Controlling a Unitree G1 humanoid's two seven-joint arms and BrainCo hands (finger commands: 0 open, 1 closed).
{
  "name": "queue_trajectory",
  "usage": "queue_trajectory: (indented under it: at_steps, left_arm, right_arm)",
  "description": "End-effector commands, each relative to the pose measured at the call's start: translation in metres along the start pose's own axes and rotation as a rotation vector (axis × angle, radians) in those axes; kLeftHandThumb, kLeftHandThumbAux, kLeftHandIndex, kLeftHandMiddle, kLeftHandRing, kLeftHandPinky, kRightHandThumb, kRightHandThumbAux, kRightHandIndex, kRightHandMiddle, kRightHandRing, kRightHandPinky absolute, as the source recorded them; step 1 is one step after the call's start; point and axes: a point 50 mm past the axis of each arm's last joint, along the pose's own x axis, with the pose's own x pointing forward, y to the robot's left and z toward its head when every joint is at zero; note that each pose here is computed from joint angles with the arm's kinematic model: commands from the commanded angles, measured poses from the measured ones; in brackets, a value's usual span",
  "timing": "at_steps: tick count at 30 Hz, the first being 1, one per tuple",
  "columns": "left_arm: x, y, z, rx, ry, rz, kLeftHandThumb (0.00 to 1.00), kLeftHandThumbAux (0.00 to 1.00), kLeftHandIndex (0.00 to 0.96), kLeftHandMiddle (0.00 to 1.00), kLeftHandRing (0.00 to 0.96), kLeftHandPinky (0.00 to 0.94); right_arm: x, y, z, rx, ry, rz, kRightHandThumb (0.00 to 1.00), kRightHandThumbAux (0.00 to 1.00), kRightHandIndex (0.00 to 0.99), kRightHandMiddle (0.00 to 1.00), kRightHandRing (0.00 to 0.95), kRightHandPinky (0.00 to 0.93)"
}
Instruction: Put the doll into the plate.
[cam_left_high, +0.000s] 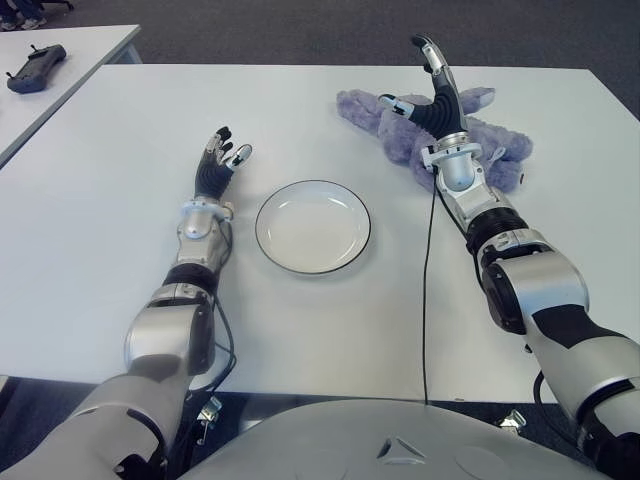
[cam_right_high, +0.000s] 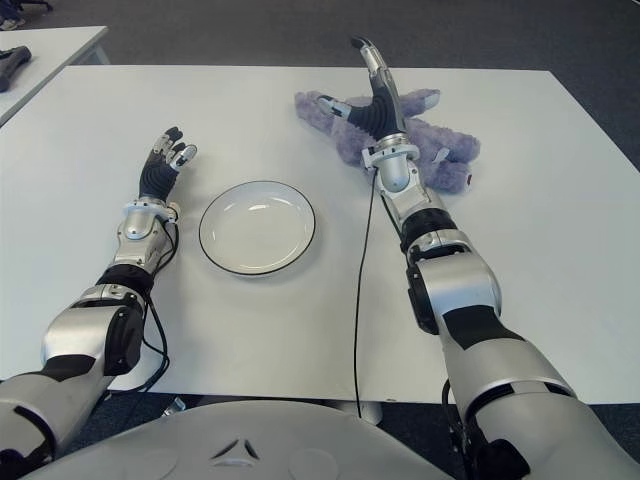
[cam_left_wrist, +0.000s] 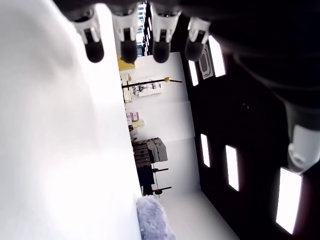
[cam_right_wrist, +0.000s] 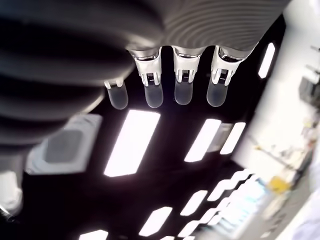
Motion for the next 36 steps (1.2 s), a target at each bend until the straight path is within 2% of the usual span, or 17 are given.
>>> queue_trajectory:
  at_steps: [1, 6, 10, 16, 23, 26, 36]
  left_arm:
    - [-0.105, -0.040, -0.118, -0.041, 0.517, -0.061, 0.000, 0.489, 0.000, 0.000, 0.000, 0.000]
    - [-0.105, -0.040, -0.118, -0.037, 0.519, -0.059, 0.000, 0.490, 0.000, 0.000, 0.000, 0.000]
    - [-0.105, -0.039, -0.118, -0.035, 0.519, -0.056, 0.000, 0.490, 0.000, 0.003, 0.000, 0.000]
    - [-0.105, -0.040, -0.118, -0.028, 0.514, -0.056, 0.000, 0.485, 0.000, 0.007, 0.000, 0.000]
    - [-0.105, -0.040, -0.117, -0.030, 0.511, -0.056, 0.000, 0.487, 0.000, 0.007, 0.000, 0.000]
    - [-0.105, -0.040, -0.117, -0.029, 0.512, -0.052, 0.000, 0.486, 0.000, 0.008, 0.000, 0.000]
    - [-0.105, -0.040, -0.118, -0.007, 0.514, -0.053, 0.000, 0.479, 0.000, 0.012, 0.000, 0.000]
  right_arm:
    - [-0.001, -0.005, -0.020, -0.220, 0.137, 0.044, 0.088, 0.509, 0.023, 0.000, 0.000, 0.000]
    - [-0.003, -0.004, -0.026, -0.299, 0.167, 0.058, 0.088, 0.491, 0.000, 0.000, 0.000, 0.000]
    - [-0.010, -0.007, -0.039, -0.410, 0.238, 0.088, 0.082, 0.452, 0.000, 0.000, 0.000, 0.000]
    - [-0.012, -0.014, -0.047, -0.547, 0.282, 0.124, 0.106, 0.412, 0.000, 0.000, 0.000, 0.000]
    - [-0.013, -0.016, -0.051, -0.634, 0.302, 0.141, 0.114, 0.390, 0.000, 0.000, 0.000, 0.000]
    - [-0.013, -0.019, -0.054, -0.678, 0.332, 0.170, 0.089, 0.347, 0.000, 0.000, 0.000, 0.000]
    - [-0.014, -0.023, -0.061, -0.713, 0.439, 0.249, 0.030, 0.312, 0.000, 0.000, 0.000, 0.000]
